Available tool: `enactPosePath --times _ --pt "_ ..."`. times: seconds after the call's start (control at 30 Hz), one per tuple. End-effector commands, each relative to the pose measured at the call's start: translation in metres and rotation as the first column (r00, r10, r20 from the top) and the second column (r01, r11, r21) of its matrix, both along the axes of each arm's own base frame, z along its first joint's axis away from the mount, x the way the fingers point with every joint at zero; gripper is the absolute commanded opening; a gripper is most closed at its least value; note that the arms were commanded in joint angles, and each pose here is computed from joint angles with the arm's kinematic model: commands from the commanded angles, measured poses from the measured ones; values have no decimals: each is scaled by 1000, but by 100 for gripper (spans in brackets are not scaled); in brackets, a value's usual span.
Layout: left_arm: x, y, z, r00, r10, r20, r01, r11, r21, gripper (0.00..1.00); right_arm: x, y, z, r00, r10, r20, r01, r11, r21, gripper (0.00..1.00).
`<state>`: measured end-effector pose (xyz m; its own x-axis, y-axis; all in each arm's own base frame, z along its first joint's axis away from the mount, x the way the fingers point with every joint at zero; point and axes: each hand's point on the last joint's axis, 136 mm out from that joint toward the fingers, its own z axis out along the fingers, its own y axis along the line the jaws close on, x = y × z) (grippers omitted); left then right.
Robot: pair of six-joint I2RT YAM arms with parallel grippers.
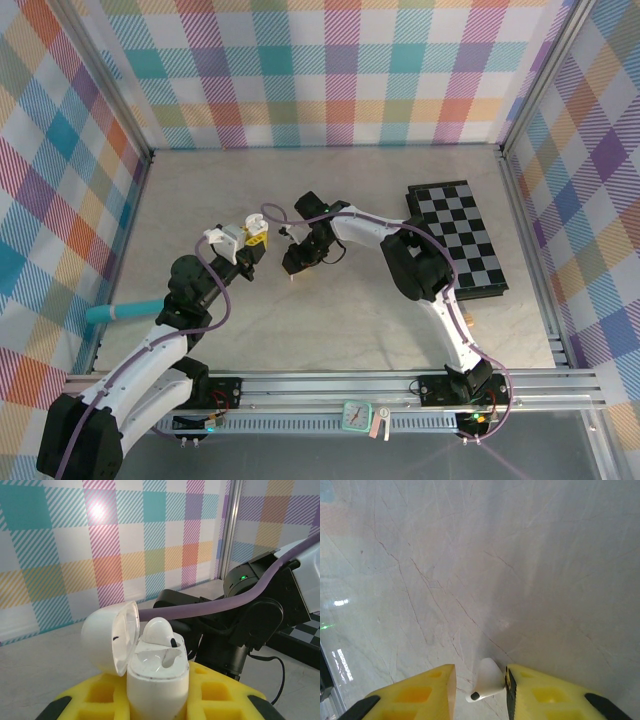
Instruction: Insert the wireless bluetooth earbuds into the charging case
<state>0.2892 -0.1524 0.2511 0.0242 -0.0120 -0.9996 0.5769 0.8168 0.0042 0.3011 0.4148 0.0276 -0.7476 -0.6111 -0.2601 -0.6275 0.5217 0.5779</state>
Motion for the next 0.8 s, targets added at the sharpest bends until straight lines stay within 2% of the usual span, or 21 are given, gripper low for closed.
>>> enactPosePath --times 0.0,0.43,0.77 --pt "0 -1 19 999 -13 49 13 1000 -11 13 -19 -6 -4 999 15 -52 -17 999 -39 32" --pt "1 0 20 999 -7 48 8 1000 -11 13 -20 -12 -13 999 4 -32 -7 994 -111 25" --pt "1 -1 17 999 -9 41 9 1000 -6 13 -6 -14 19 996 -31 79 37 996 -76 20"
